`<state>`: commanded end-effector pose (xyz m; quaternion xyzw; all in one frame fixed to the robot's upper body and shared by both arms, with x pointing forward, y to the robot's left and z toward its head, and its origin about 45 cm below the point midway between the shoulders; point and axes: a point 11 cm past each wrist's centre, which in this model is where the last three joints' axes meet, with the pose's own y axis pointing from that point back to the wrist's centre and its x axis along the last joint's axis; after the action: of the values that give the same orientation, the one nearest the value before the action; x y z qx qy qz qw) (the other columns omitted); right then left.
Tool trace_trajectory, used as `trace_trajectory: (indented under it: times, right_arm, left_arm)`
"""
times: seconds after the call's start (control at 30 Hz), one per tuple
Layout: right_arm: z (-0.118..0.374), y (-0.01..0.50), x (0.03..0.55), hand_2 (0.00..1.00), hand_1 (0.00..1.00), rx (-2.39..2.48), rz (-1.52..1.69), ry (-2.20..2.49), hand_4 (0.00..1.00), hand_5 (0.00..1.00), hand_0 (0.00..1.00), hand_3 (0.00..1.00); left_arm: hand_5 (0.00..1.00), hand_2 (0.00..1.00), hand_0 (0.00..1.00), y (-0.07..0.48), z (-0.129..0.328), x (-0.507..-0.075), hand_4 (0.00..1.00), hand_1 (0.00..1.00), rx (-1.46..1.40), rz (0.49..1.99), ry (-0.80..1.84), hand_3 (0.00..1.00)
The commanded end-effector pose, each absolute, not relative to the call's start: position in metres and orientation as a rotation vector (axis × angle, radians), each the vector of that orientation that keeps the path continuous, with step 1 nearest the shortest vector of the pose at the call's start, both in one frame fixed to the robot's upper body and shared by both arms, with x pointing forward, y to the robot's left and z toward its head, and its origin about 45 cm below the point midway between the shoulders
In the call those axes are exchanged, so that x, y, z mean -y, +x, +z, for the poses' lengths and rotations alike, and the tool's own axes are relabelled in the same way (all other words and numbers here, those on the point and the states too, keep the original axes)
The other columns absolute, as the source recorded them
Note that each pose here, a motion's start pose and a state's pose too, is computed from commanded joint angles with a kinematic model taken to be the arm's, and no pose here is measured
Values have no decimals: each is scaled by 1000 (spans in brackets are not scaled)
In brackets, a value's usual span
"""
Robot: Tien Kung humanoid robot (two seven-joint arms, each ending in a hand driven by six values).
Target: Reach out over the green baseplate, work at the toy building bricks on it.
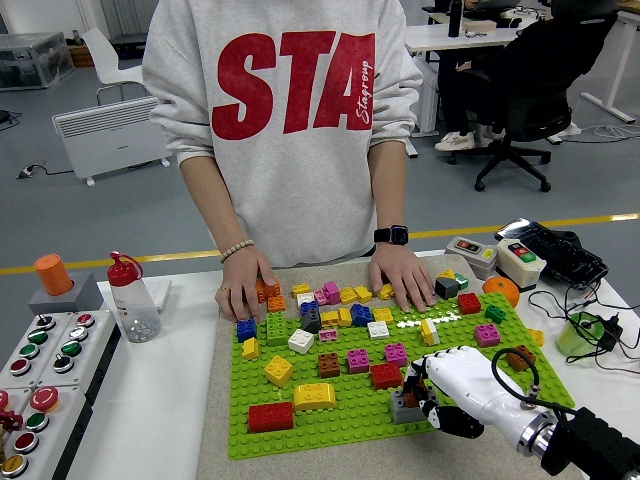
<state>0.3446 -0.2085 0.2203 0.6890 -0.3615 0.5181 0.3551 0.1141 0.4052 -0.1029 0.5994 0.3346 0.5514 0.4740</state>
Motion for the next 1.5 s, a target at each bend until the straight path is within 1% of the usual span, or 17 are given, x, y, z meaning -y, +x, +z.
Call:
trace_trajectory:
  times: [1.13, 1.5]
  right_arm:
    - [196, 343, 215, 594, 619, 888, 1257, 1771, 305, 135, 581, 550]
    - [196, 340, 213, 594, 619, 885, 1253, 1781, 305, 136, 581, 550]
  left_arm:
    - [998, 675, 650, 115, -103, -404, 286, 683, -818, 1347, 1464, 569]
    - [998, 675, 651, 111, -104, -404, 286, 685, -824, 1342, 1470, 570]
